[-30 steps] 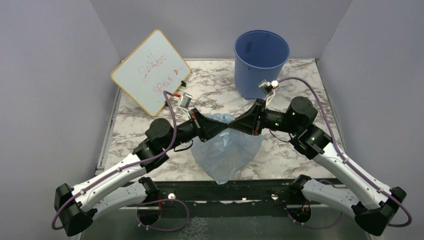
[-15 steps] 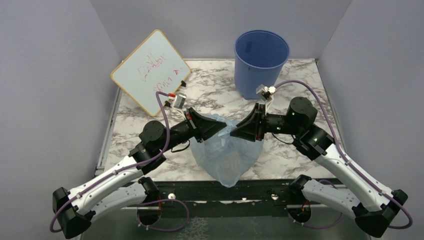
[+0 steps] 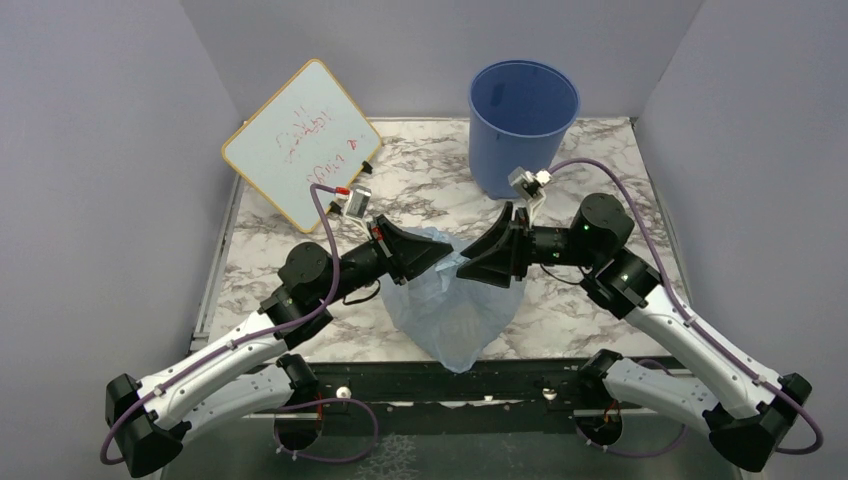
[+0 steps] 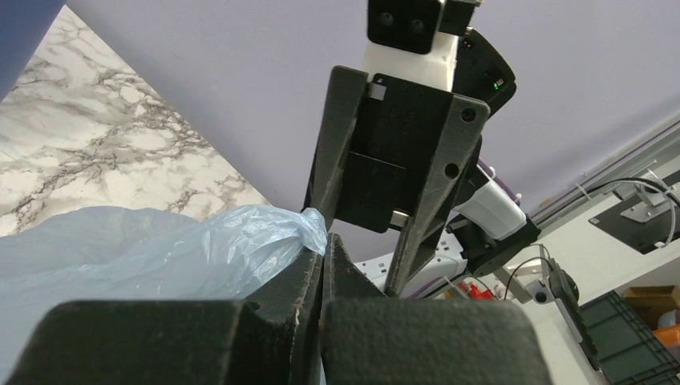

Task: Put the trash bags into the trash bin
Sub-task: Unfold the trash bag at the center of the board.

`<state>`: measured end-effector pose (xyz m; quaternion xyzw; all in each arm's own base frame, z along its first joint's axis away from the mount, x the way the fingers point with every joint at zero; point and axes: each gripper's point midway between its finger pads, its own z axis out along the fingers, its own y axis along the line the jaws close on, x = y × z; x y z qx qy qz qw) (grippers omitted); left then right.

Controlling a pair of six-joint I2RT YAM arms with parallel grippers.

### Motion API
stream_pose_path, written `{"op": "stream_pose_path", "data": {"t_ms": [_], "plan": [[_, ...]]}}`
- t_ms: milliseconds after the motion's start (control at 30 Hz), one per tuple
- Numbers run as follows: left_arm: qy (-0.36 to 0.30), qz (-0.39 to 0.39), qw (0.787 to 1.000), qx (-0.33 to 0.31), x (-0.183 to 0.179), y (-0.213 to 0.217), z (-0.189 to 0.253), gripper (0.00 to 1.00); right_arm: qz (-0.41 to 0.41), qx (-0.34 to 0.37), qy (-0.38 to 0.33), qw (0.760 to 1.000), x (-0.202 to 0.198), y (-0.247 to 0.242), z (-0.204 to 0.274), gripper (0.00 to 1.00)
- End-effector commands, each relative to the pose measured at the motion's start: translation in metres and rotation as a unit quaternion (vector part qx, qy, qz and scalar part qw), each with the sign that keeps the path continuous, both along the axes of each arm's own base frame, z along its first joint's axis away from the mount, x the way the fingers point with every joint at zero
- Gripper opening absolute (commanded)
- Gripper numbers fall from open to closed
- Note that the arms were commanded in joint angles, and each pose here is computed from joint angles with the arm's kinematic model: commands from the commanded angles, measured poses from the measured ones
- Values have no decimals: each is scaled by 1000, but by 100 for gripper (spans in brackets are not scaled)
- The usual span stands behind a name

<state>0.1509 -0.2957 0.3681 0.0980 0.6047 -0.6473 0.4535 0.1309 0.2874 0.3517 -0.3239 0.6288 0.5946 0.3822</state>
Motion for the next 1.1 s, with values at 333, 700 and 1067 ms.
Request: {"op": "stream_pose_path", "data": {"t_ms": [333,700,1067], "plan": [[2,-2,1000,-17,-3,3,3,0,95,71,93,989,-7,25,1,54],[-2,3,1000,-16,0,1,3,0,102,106,167,975,-4,29,9,54],[-1,3,1000,-19,0,1,2,0,111,101,192,970,1,42,-1,53]]}}
